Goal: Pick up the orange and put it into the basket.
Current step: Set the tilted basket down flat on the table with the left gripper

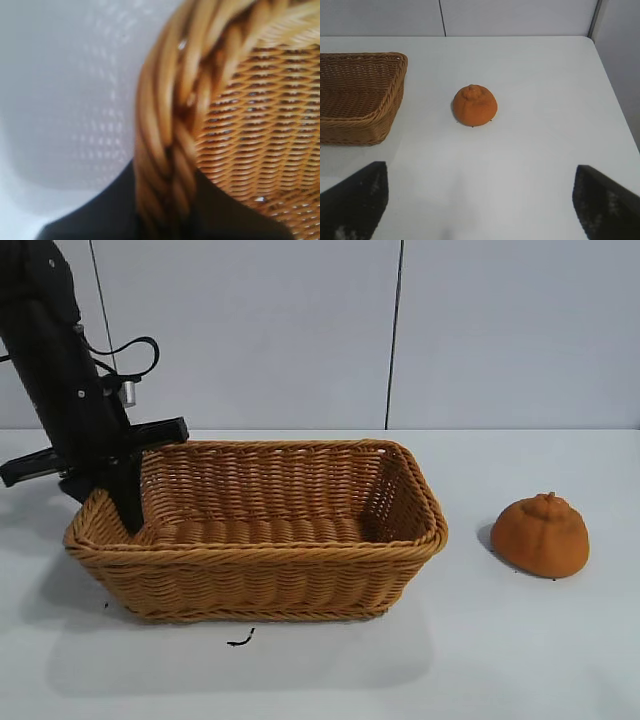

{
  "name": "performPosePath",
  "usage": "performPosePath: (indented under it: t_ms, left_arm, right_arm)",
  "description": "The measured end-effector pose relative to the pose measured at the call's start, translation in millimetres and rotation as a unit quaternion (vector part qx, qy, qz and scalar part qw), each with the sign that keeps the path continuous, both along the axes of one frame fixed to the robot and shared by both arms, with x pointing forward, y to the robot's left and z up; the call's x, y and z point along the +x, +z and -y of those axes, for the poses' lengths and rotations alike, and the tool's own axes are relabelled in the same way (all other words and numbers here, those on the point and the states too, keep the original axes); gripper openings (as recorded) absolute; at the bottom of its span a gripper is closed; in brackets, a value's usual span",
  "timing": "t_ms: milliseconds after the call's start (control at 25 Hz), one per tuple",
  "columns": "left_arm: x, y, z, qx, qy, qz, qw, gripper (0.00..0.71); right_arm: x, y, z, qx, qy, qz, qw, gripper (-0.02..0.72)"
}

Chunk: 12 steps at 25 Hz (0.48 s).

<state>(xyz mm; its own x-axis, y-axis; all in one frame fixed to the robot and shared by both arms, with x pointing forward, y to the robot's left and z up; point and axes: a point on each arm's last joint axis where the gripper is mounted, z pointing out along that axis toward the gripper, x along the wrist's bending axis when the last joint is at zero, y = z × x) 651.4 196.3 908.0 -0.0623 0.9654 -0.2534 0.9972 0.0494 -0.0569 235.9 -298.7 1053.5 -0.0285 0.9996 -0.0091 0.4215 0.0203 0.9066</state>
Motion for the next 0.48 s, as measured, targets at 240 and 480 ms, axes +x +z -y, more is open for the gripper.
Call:
performPosePath:
  t_ms: [240,480]
  left_arm:
    - [-1.0,-0.2,0.6,-0.003,-0.001,-0.006,1.000,0.289]
    - [-2.0,10.0,0.5,-0.006,-0.004,0.003,1.000,0.654]
  right_arm:
    - [0.0,0.0,0.0,0.000,0.000,0.000,1.000,0.694]
    - [0.0,0.0,0.0,0.000,0.000,0.000,1.000,0.694]
